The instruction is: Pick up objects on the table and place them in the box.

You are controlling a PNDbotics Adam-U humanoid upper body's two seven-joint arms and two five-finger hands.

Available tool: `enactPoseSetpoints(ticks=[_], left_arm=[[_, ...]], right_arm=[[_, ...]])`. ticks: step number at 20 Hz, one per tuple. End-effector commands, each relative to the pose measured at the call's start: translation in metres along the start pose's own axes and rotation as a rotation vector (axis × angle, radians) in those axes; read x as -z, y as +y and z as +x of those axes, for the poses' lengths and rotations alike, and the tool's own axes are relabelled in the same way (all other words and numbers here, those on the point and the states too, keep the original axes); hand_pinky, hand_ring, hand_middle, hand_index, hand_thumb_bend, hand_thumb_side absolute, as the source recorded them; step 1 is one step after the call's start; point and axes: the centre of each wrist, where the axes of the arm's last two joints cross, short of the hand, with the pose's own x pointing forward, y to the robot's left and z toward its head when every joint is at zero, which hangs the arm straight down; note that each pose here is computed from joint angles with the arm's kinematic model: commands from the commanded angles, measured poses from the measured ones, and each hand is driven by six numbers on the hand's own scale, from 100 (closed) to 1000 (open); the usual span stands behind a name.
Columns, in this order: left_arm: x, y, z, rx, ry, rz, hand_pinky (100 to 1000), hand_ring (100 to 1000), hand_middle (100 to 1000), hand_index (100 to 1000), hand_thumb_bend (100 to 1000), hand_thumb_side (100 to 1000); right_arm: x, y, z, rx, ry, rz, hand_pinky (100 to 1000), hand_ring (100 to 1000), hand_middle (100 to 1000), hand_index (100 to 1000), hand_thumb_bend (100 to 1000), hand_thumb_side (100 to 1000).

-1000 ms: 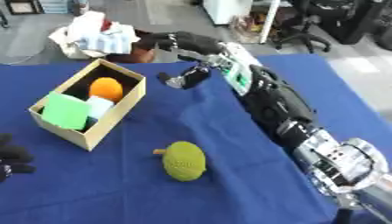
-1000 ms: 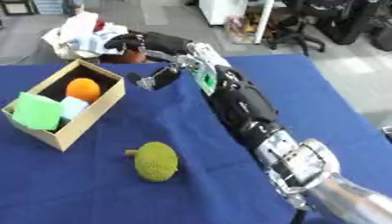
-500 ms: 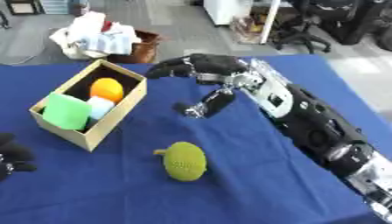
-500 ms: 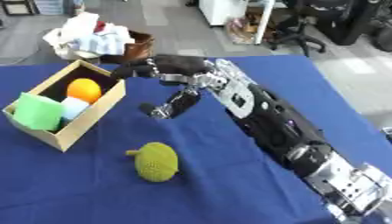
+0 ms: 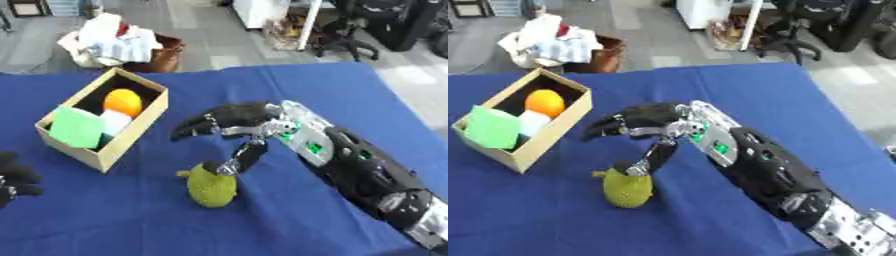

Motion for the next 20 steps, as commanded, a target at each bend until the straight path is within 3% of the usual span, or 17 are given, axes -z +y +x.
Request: enactPoseSetpoints(ticks=[1,12,18,20], left_arm=[[0.001,0.005,0.007,0.028,-0.014,0.003,619,647,600,806,100,854],[0.001,0.005,0.007,0.029,-0.014,0.003,618,648,600,806,100,856],[0.001,0.005,0.007,0.031,-0.013,0.001,619,648,601,806,100,855],[0.001,0.005,0.007,0.031,-0.012,0.002,619,648,601,806,100,856]], right_arm=[[-0.005,-0.008,0.0,-0.185,-0.173,0.244,848,883,911,1000,100,253],[-0.005,0.005,-0.002,-0.202,-0.137,0.309,844,878,863,974,100,270],[-0.005,0.007,-0.003,-0.217,-0.12,0.333,836,861,792,905,100,267],[-0.005,0.006,-0.003,-0.225,-0.119,0.335,829,847,749,825,100,265]])
